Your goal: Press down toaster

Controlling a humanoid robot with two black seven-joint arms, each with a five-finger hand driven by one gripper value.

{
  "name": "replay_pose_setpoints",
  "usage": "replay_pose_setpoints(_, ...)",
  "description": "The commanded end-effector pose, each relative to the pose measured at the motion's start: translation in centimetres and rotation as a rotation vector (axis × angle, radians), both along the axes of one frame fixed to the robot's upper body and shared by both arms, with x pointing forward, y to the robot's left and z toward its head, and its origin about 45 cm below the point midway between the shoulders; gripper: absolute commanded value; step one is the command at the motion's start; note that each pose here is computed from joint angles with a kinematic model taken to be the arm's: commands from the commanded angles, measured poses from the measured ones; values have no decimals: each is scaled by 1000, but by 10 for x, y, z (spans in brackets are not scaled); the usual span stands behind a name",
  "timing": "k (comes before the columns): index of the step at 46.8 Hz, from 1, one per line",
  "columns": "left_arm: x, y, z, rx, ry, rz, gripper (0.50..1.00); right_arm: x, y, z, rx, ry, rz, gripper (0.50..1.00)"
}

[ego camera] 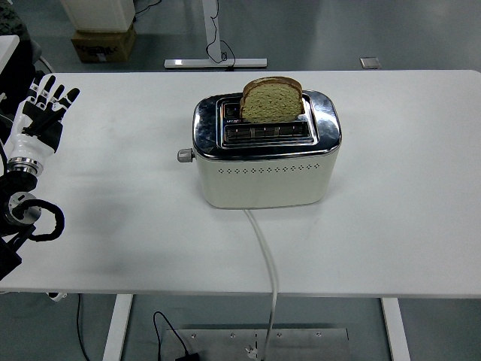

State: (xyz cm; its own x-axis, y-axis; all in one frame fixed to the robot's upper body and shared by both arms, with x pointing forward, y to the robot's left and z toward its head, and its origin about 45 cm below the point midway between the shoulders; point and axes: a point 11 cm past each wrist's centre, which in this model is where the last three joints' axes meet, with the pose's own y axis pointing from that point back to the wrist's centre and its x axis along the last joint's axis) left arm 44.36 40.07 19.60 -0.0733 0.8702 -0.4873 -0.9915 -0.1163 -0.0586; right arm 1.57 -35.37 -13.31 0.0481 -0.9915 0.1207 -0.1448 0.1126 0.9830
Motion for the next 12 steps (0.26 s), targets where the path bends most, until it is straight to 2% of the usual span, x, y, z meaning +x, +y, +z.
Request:
replay_pose_setpoints(1, 0, -1, 2, -13, -14, -13, 1000, 0, 0, 0, 0, 0, -2, 998)
replay_pose_setpoints(12, 0, 1, 2, -17, -18, -16, 1000, 0, 0, 0, -2, 0, 5, 998)
